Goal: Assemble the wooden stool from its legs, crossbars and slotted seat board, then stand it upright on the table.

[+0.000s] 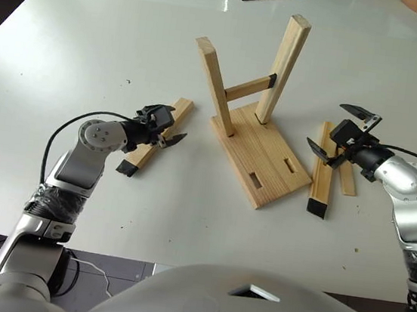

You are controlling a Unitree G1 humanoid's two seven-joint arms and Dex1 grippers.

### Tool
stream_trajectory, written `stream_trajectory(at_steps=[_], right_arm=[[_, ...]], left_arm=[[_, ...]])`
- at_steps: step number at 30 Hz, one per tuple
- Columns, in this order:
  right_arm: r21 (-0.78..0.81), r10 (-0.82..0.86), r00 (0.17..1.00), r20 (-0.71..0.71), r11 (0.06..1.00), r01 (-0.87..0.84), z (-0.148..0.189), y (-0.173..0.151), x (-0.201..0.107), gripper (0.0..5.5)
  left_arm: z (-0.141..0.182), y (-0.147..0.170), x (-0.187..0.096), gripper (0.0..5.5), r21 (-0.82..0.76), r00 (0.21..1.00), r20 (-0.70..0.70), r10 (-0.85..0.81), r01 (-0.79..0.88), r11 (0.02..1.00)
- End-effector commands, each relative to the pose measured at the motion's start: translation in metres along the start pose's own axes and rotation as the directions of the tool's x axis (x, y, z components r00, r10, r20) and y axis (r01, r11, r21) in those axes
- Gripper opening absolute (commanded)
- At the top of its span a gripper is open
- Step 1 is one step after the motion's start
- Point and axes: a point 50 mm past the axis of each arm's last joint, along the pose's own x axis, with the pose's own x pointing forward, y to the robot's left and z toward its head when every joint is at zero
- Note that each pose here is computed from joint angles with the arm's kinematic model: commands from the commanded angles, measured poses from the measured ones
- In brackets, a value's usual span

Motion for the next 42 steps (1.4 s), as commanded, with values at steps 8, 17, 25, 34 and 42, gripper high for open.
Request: stream_trajectory(at_steps=[8,17,25,34,42], right_arm=[[-0.074,0.2,0.973,0.119,0.978,-0.193,0.011,0.049,0.008,5.35],[-0.081,0.294,0.937,0.189,0.956,-0.283,0.034,0.073,0.003,5.35],[-0.023,0.268,0.938,0.219,0.963,-0.27,0.044,0.082,0.004,5.35],[0.055,0.069,0.991,0.117,0.996,-0.076,0.023,0.051,-0.018,5.35],[0.233,-0.196,0.98,0.013,0.954,0.188,0.012,0.024,-0.064,5.35]], left_arm=[[-0.001,-0.026,0.01,3.8,0.002,0.992,-0.013,-0.124,0.124,0.992],[-0.014,-0.026,0.008,3.8,-0.007,0.992,-0.048,-0.118,0.118,0.993],[0.0,-0.023,0.016,3.8,-0.019,0.994,0.021,-0.105,0.105,0.994],[0.011,0.018,-0.018,3.8,-0.042,0.998,0.035,0.046,-0.045,0.998],[-0.005,0.045,-0.07,3.8,-0.005,0.982,-0.142,0.126,-0.128,0.992]])
